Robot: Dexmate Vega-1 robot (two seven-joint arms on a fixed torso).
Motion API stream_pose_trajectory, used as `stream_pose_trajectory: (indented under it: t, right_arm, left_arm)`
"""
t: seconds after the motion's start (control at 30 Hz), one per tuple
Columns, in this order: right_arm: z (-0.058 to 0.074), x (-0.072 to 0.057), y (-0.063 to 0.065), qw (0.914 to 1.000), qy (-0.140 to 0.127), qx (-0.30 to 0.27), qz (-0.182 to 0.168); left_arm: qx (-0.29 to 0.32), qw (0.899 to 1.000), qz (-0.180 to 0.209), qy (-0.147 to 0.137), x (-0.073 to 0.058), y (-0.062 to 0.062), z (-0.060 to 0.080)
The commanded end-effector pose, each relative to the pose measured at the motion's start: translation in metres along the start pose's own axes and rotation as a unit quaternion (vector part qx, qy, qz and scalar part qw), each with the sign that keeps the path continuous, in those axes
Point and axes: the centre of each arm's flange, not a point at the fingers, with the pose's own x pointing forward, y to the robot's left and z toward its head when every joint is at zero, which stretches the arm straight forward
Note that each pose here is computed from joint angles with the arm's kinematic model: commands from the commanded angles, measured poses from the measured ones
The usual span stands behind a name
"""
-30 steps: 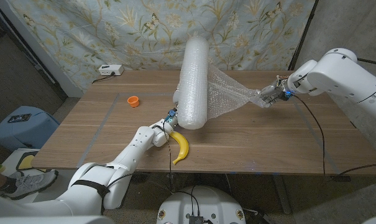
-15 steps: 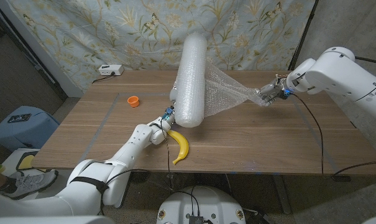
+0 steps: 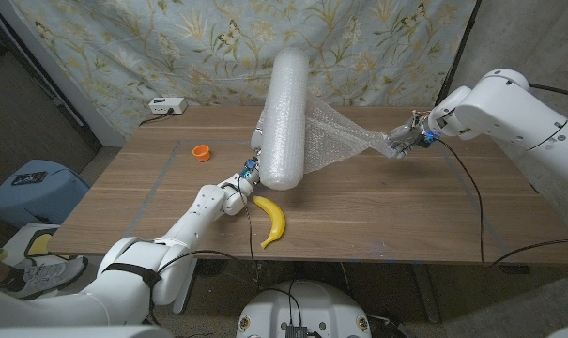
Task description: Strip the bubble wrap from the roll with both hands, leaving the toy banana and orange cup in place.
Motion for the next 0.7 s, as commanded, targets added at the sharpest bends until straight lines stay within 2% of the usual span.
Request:
stream_pose_trajectory:
  t: [0.03, 0.3, 0.7]
  right_arm:
    - [0.0047, 0.0035, 0.0013, 1.0000, 0.006, -0.003, 0.004]
    - [0.0044, 0.0039, 0.0007, 1.0000, 0.009, 0.001, 0.004]
    - [-0.0003, 0.0012, -0.0080, 1.0000, 0.009, -0.002, -0.002]
  left_arm:
    - [-0.010, 1.000, 0.007, -0.009, -0.0085, 0.0015, 0.0022]
    - [-0.011, 1.000, 0.012, -0.012, -0.0121, 0.0012, 0.0033]
    - [-0.014, 1.000, 0.018, -0.014, -0.0132, 0.0029, -0.0010]
